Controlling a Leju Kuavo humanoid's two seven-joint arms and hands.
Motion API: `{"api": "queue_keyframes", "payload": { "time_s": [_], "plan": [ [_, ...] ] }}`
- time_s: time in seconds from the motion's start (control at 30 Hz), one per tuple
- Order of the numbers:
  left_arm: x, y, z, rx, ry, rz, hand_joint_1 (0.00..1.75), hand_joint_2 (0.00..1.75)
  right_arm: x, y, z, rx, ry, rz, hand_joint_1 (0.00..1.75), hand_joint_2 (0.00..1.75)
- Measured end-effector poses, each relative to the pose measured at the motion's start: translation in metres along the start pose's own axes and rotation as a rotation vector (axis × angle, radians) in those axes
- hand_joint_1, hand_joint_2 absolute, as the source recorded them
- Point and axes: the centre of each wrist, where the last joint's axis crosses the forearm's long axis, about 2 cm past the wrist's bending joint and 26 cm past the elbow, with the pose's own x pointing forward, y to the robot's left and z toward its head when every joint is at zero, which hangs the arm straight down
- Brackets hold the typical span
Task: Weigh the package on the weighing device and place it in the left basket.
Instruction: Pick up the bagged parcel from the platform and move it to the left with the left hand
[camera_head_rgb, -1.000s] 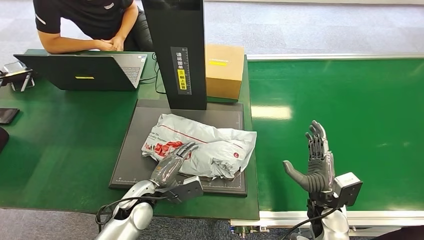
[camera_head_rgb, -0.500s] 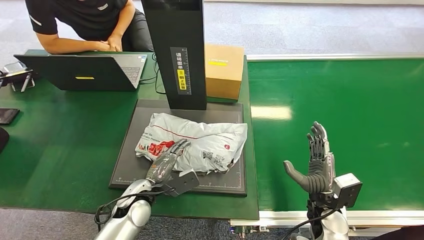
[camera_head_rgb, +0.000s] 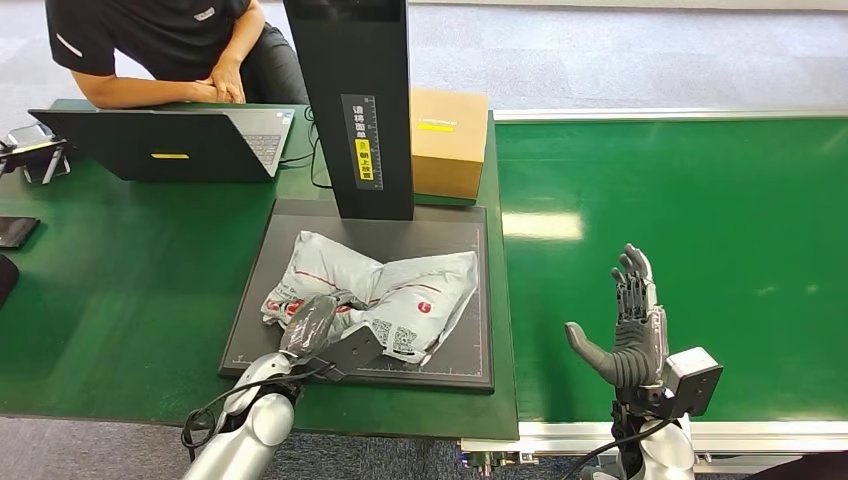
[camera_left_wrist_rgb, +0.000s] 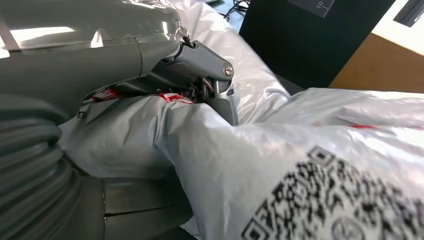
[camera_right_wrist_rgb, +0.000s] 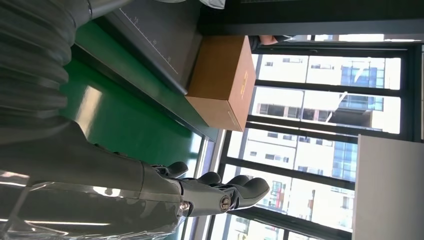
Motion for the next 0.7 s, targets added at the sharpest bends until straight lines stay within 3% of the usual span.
{"api": "queue_keyframes", "payload": {
  "time_s": [0.33,0.7],
  "plan": [
    [-0.005,0.000,0.005,0.032,-0.004,0.062,1.75,1.75,0.000,0.000,0.000,-0.003,0.001,0.004,0.00,1.75],
    [-0.018,0.004,0.014,0.113,0.052,0.082,1.75,1.75,0.000,0.000,0.000,-0.010,0.001,0.008,0.00,1.75]
  ]
}}
